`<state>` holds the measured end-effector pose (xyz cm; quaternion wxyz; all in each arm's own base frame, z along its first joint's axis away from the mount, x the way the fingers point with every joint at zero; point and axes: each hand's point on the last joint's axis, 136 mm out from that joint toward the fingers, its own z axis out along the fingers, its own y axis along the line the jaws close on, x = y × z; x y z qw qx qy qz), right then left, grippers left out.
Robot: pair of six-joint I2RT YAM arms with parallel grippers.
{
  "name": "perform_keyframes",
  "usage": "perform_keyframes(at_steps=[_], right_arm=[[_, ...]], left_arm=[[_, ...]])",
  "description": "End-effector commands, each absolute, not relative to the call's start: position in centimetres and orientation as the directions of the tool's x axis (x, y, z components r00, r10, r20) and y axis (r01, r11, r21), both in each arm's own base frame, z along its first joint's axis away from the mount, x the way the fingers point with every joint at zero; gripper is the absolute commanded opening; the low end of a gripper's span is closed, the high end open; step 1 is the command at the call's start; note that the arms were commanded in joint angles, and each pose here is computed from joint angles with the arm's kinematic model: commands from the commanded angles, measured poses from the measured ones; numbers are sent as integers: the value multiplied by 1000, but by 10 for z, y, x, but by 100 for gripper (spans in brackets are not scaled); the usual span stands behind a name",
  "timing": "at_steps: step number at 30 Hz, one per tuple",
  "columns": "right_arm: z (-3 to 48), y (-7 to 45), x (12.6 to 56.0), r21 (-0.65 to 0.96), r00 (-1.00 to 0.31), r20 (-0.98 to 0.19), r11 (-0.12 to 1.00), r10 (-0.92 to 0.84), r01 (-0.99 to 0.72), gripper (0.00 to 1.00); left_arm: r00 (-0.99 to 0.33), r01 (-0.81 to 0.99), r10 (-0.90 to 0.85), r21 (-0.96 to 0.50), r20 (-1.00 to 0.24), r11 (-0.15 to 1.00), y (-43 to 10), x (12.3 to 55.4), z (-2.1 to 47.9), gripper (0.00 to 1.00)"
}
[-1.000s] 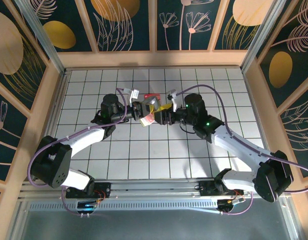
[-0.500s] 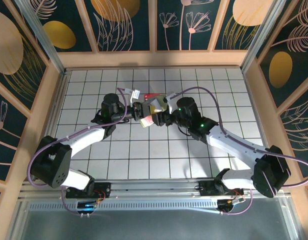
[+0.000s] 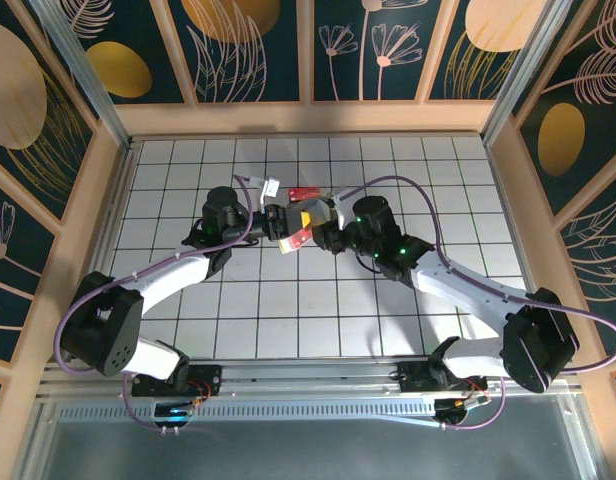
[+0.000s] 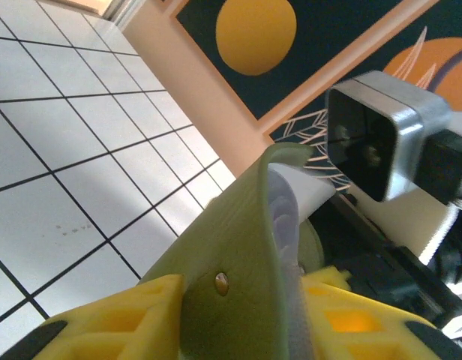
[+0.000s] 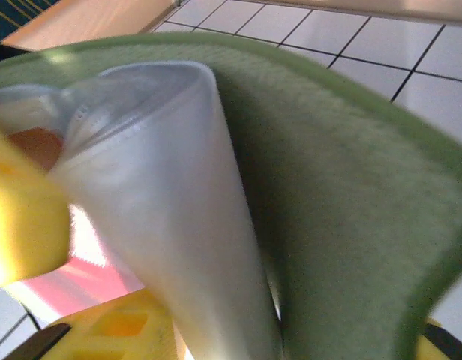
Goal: Take the credit cards out of the card holder
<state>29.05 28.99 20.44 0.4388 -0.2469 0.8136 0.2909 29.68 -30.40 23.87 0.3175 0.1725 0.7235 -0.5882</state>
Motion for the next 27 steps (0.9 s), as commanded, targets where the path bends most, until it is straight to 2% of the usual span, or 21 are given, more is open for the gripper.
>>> perform_keyframes(at_steps=[1, 6, 9, 15, 18, 23, 27], right_arm=[[204, 291, 289, 361, -545, -836, 674, -72, -644, 35], [213, 286, 291, 440, -572, -820, 634, -5, -636, 32], [219, 283, 291, 467, -580, -814, 613, 17, -637, 32], [219, 277, 293, 492, -594, -803, 610, 42, -621, 32], [216, 274, 294, 506, -609, -792, 616, 54, -604, 33], [213, 267, 300, 508, -617, -783, 648, 74, -568, 35], [212, 260, 306, 503, -623, -777, 684, 90, -528, 41]], left_arm=[[-662, 733, -116, -672, -741, 107, -312, 278, 284, 42], [-654, 739, -108, -663, -749, 121, -311, 278, 283, 47], [-650, 739, -102, -658, -753, 145, -311, 280, 279, 36], [-651, 738, -89, -656, -753, 157, -311, 281, 273, 25], [-648, 741, -85, -652, -757, 163, -311, 281, 273, 17], [-646, 744, -73, -648, -760, 166, -311, 280, 273, 16], [-647, 745, -58, -646, -761, 168, -311, 278, 270, 14]])
